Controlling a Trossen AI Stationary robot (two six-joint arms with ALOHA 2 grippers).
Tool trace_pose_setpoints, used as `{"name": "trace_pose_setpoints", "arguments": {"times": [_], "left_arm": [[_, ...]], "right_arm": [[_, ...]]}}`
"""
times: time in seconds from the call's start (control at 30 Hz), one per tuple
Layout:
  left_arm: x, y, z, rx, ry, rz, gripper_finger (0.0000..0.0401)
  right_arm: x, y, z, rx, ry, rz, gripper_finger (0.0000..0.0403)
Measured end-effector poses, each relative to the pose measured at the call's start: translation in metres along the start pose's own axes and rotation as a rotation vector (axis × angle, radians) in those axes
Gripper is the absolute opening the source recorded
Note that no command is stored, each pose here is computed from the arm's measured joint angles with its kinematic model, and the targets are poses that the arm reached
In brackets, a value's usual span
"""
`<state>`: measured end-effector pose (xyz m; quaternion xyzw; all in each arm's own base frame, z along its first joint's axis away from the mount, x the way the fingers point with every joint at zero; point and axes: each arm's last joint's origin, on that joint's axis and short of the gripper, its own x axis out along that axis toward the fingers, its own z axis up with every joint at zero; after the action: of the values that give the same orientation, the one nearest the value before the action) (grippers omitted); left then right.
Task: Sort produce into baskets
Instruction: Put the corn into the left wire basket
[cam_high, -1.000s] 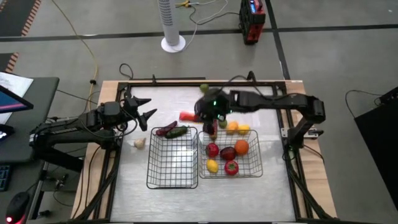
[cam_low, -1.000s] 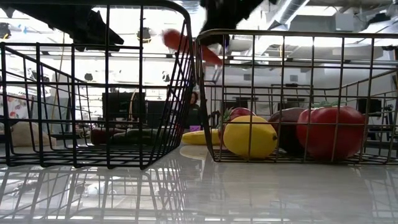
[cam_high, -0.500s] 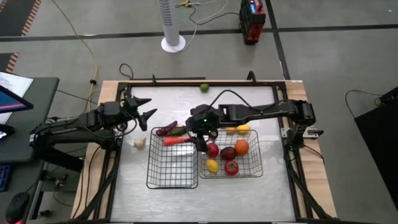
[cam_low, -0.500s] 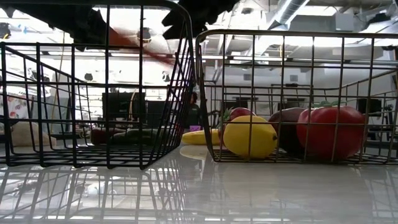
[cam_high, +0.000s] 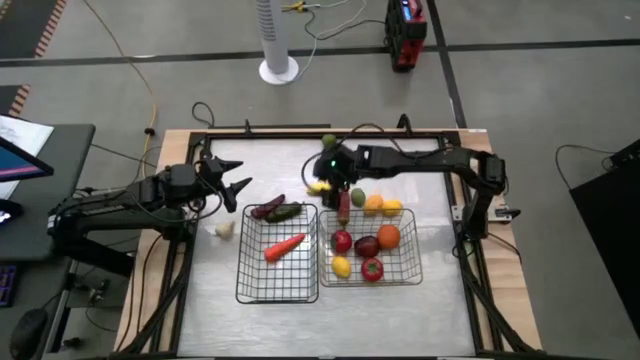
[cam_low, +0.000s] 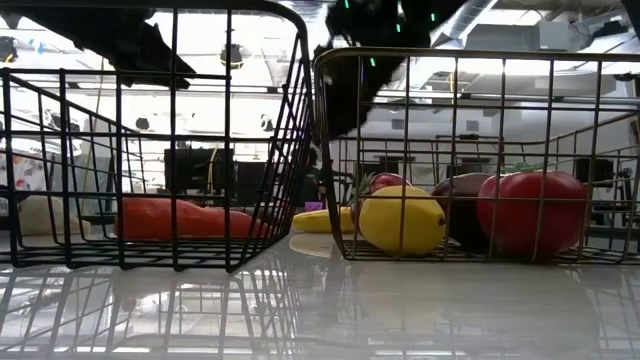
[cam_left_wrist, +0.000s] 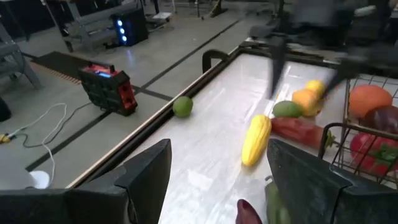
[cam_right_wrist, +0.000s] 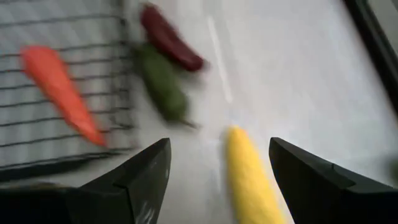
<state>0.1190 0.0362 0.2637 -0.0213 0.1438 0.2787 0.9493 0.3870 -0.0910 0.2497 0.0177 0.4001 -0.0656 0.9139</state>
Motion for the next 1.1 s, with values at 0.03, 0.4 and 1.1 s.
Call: {"name": "trace_pose_setpoints", "arguments": {"times": [0.03, 0.4, 1.1], "left_arm": [[0.000, 0.000, 0.001, -0.002, -0.005, 0.000, 0.0256], [0.000, -0.001, 0.004, -0.013, -0.034, -0.021, 0.0256], [0.000, 0.000, 0.004, 0.013, -0.039, 0.001, 0.0256]], "right_arm": [[0.001, -0.009, -0.005, 0.009, 0.012, -0.014, 0.0297], [0.006, -0.068, -0.034, 0.063, 0.043, 0.059, 0.0299], [0.082, -0.052, -0.075, -0.037, 0.152, 0.079, 0.0354]]}}
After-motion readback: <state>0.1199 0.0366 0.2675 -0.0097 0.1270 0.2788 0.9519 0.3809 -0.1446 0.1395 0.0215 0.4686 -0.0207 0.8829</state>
